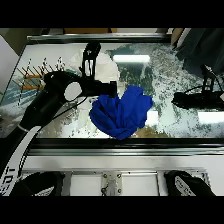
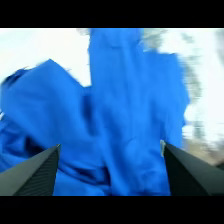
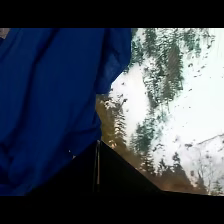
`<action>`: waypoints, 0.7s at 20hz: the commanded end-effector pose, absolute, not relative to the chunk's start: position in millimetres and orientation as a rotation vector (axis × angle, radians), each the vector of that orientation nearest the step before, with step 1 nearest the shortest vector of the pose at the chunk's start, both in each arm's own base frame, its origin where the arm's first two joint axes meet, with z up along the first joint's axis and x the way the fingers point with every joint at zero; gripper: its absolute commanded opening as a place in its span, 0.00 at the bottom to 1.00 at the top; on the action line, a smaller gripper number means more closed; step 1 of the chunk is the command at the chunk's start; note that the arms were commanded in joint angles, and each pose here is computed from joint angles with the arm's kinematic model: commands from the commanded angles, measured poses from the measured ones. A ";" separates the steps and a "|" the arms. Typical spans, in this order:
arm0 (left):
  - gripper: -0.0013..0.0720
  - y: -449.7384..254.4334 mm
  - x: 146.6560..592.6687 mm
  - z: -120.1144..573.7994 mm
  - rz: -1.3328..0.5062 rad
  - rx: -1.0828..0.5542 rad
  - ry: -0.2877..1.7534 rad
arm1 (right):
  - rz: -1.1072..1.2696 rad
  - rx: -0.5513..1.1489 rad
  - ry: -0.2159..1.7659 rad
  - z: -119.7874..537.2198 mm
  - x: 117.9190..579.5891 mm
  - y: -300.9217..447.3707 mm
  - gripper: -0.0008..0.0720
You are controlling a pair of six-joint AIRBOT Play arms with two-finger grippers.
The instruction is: Fold the clothes and pants, and hang the long-sleeved shirts on hangers.
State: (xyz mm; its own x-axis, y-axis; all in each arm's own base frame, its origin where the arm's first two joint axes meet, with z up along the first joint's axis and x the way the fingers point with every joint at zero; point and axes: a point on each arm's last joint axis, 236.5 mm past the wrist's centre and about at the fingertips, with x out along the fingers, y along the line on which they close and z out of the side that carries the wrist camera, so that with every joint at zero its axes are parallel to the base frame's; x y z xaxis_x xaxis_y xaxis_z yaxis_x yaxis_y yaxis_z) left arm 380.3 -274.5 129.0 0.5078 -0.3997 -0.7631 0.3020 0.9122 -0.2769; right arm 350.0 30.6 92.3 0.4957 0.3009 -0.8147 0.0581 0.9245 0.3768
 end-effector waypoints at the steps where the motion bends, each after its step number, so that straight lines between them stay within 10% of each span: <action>1: 1.00 -213.7 392.9 60.5 -0.258 -0.136 1.104 | 0.154 0.384 1.049 92.6 349.9 31.3 0.04; 8: 1.00 -162.0 372.4 -63.7 -0.135 -0.589 1.298 | 0.154 0.391 1.069 85.2 351.9 31.8 0.05; 11: 1.00 -191.5 371.5 -83.2 -0.233 -0.654 1.338 | 0.154 0.410 1.114 69.6 355.6 32.7 0.98; 14: 1.00 -212.5 369.7 -104.8 -0.268 -0.625 1.415 | 0.182 0.501 1.168 47.8 362.9 45.7 0.98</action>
State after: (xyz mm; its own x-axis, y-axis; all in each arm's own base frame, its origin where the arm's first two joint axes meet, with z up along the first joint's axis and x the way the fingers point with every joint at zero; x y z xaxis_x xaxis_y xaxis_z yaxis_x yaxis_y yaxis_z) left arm 369.4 -192.5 -88.0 0.2028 -0.4768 -0.8553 -0.1857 0.8388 -0.5117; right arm 357.6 35.4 63.6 0.4273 0.3376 -0.8387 0.0903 0.9071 0.4112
